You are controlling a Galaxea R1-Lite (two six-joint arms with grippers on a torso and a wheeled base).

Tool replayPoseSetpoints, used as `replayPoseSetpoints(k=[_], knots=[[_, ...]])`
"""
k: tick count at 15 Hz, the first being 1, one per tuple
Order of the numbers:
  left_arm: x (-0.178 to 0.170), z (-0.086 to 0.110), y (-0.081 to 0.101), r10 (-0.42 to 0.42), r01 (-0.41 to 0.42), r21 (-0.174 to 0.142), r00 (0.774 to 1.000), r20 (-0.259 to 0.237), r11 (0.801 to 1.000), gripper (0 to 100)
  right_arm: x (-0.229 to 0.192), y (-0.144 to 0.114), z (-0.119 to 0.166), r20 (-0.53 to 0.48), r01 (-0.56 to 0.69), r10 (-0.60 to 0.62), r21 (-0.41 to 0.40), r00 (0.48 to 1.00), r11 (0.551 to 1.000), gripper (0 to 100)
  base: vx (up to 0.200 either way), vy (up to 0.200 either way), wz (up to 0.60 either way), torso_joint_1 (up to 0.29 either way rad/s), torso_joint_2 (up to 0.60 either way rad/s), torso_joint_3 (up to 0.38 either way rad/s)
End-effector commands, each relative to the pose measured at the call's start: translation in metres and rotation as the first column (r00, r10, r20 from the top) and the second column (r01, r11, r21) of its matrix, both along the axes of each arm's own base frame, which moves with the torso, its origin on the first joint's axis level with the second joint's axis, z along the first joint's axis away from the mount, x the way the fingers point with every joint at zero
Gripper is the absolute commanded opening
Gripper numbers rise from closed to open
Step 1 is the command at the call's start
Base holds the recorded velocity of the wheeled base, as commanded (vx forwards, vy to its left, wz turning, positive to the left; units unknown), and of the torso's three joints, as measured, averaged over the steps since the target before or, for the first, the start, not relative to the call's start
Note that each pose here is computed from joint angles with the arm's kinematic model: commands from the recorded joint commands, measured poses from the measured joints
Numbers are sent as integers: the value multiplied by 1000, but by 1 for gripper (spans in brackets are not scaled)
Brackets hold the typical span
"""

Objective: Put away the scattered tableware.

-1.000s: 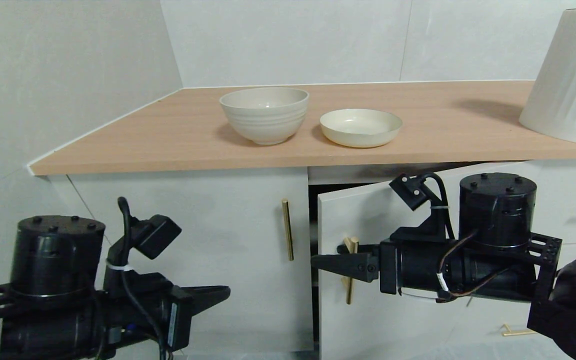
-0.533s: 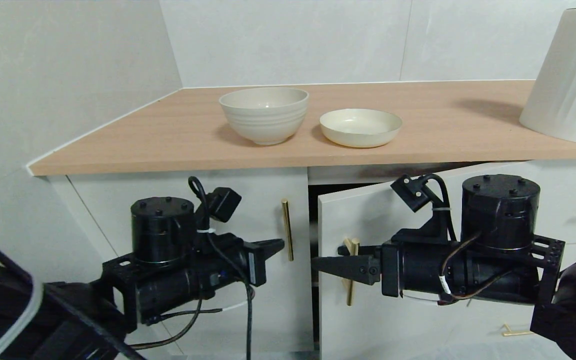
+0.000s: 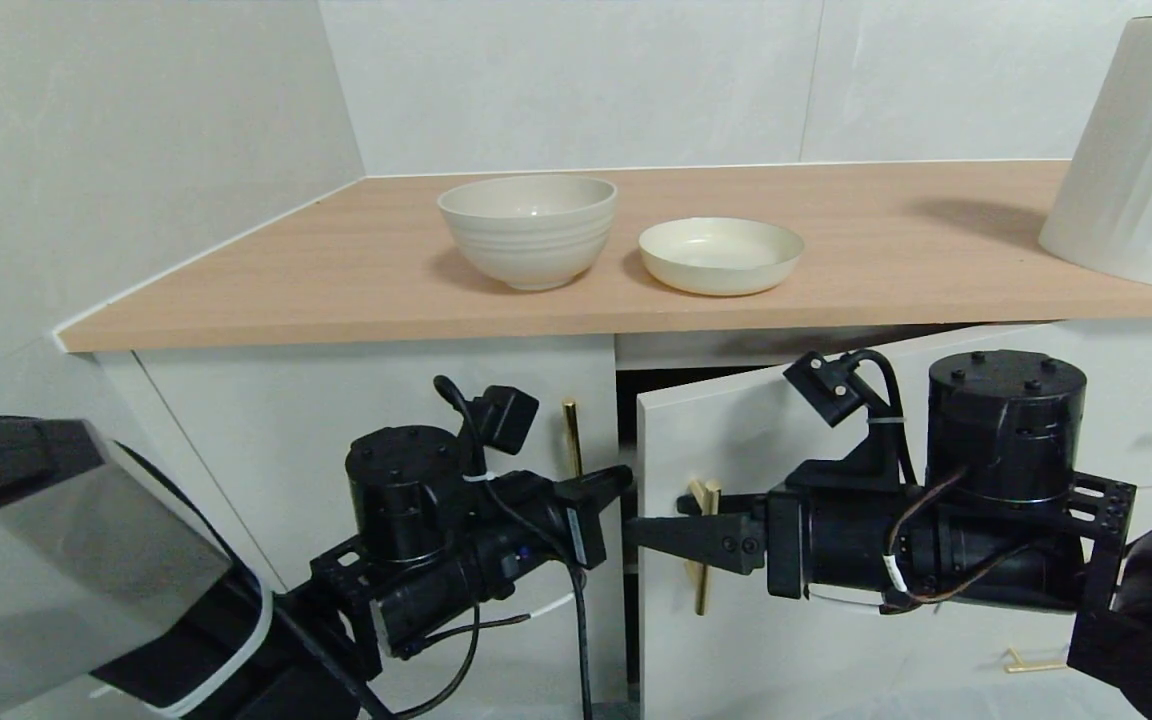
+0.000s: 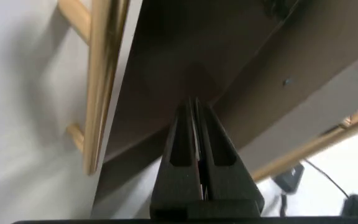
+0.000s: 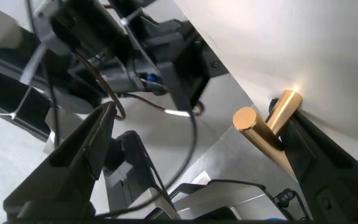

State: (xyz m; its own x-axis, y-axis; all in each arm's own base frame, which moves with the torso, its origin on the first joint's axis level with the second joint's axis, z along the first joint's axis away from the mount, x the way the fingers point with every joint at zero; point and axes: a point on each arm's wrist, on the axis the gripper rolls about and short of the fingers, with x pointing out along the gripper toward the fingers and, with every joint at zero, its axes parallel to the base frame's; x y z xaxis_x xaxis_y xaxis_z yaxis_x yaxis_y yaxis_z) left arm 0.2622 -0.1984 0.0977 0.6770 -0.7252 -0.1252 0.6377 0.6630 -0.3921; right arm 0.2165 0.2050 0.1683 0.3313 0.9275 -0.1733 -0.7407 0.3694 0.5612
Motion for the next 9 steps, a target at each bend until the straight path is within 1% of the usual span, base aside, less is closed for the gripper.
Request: replayPoseSetpoints(k=[1, 2, 3, 5, 6, 7, 8, 9], knots=[[1, -15, -7, -6, 6, 17, 1000, -19, 1000, 0, 0, 0, 0, -1, 0, 0, -1, 1000, 1000, 100, 0, 0, 0, 0, 0, 0], [1, -19, -13, -7, 7, 2, 1000, 4, 1000, 0, -1, -1, -2, -4, 0, 0, -5, 1000, 1000, 100, 0, 0, 0, 0, 0, 0], [2, -20, -14, -10, 10, -10, 1000, 20, 1000, 0, -1, -1, -2, -2, 2, -2, -6, 1000, 1000, 100, 0, 0, 0, 0, 0, 0], [2, -16, -15, -9, 11, -35, 999, 51, 999, 0, -3, -3, -2, -4, 2, -2, -9, 1000, 1000, 100, 0, 0, 0, 0, 0, 0], [2, -15, -14, -9, 12, -40, 998, 61, 999, 0, -4, -4, -3, 3, 0, 0, -15, 1000, 1000, 100, 0, 0, 0, 0, 0, 0], [2, -13, -14, -9, 12, -46, 998, 68, 999, 0, -5, -6, -9, 35, -6, 8, -47, 999, 999, 100, 0, 0, 0, 0, 0, 0], [2, -13, -14, -9, 12, -46, 998, 68, 999, 0, -5, -6, -9, 35, -6, 8, -47, 999, 999, 100, 0, 0, 0, 0, 0, 0], [-1, -12, -17, -20, 25, -55, 997, 80, 998, 0, -9, -11, -13, 83, -17, 24, -86, 996, 996, 100, 0, 0, 0, 0, 0, 0]])
